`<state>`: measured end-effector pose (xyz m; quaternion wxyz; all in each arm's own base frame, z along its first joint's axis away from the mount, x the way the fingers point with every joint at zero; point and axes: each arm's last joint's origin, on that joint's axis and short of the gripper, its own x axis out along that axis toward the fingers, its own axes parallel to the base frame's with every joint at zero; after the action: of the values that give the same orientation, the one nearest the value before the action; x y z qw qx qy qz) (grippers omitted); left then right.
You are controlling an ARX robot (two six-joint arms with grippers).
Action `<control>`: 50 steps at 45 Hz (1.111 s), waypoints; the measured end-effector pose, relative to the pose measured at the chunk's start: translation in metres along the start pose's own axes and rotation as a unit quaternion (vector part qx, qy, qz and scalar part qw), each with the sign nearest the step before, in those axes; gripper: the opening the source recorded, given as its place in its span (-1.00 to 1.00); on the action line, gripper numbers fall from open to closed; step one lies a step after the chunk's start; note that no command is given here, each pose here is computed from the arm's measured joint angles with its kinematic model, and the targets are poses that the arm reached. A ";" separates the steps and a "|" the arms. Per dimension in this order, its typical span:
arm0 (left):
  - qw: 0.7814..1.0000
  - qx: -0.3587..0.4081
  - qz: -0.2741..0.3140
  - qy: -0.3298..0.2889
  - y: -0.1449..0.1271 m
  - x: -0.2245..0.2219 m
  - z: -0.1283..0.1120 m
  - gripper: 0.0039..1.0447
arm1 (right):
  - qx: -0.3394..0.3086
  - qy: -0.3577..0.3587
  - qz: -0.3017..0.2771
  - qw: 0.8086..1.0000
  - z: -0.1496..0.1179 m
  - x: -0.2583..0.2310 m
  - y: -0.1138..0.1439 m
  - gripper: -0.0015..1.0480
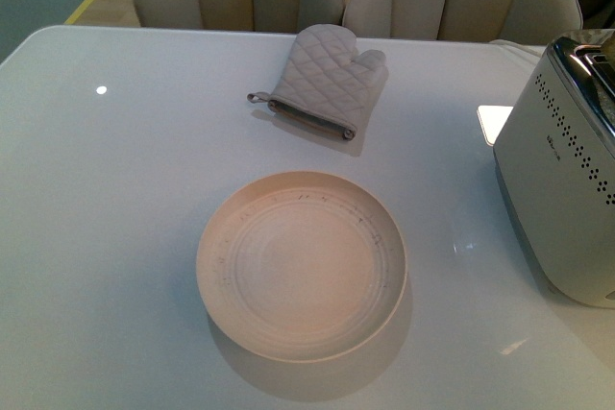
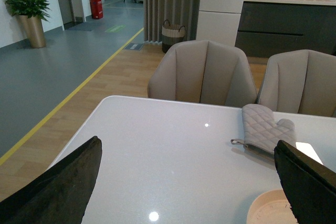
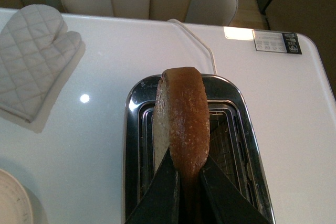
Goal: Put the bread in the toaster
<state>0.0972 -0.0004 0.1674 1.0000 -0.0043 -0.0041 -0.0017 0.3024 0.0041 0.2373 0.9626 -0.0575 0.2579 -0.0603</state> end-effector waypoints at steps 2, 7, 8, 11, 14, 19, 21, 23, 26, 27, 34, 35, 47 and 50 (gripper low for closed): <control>1.000 0.000 0.000 0.000 0.000 0.000 0.000 0.87 | 0.000 0.002 -0.001 1.000 -0.001 0.001 -0.001 -0.94; 1.000 0.000 0.000 0.000 0.000 0.000 0.000 0.87 | 0.001 0.005 -0.003 1.000 -0.003 0.002 -0.002 -0.94; 1.000 0.000 0.000 0.000 0.000 0.000 0.000 0.87 | 0.002 0.006 -0.004 1.000 -0.004 0.003 -0.003 -0.94; 1.000 0.000 0.000 0.000 0.000 0.000 0.000 0.87 | 0.002 0.009 -0.005 1.000 -0.006 0.003 -0.003 -0.94; 1.000 0.000 0.000 0.000 0.000 0.000 0.000 0.87 | 0.003 0.012 -0.007 1.000 -0.008 0.003 -0.004 -0.94; 1.000 0.000 0.000 0.000 0.000 0.000 0.000 0.87 | 0.002 0.016 -0.007 1.000 -0.011 0.004 -0.004 -0.94; 1.000 0.000 0.000 0.000 0.000 0.000 0.000 0.87 | 0.002 0.020 -0.007 1.000 -0.014 0.004 -0.004 -0.94; 1.000 0.000 0.000 0.000 0.000 0.000 0.000 0.87 | 0.001 0.025 -0.007 1.000 -0.018 0.005 -0.004 -0.94; 1.000 0.000 0.000 0.000 0.000 0.000 0.000 0.87 | 0.004 0.032 -0.008 0.999 -0.024 0.008 -0.004 -0.94; 1.000 0.000 0.000 0.000 0.000 0.000 0.000 0.87 | 0.004 0.035 -0.008 0.999 -0.026 0.009 -0.004 -0.94; 1.000 0.000 0.000 0.000 0.000 0.000 0.000 0.87 | 0.006 0.060 -0.009 0.998 -0.048 0.016 -0.004 -0.76; 1.000 0.000 0.000 0.000 0.000 0.000 0.000 0.87 | 0.006 0.062 -0.009 0.998 -0.050 0.016 -0.005 -0.69; 1.000 0.000 0.000 0.000 0.000 0.000 0.000 0.87 | 0.033 0.021 -0.004 0.999 -0.043 -0.009 -0.010 0.18; 1.000 0.000 0.000 0.000 0.000 0.000 0.000 0.87 | 0.041 -0.015 -0.009 0.999 -0.033 -0.027 -0.014 0.41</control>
<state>0.0972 -0.0004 0.1674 1.0000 -0.0043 -0.0041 -0.0019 0.2614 -0.0086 0.2236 0.9672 -0.0206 0.2406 -0.0783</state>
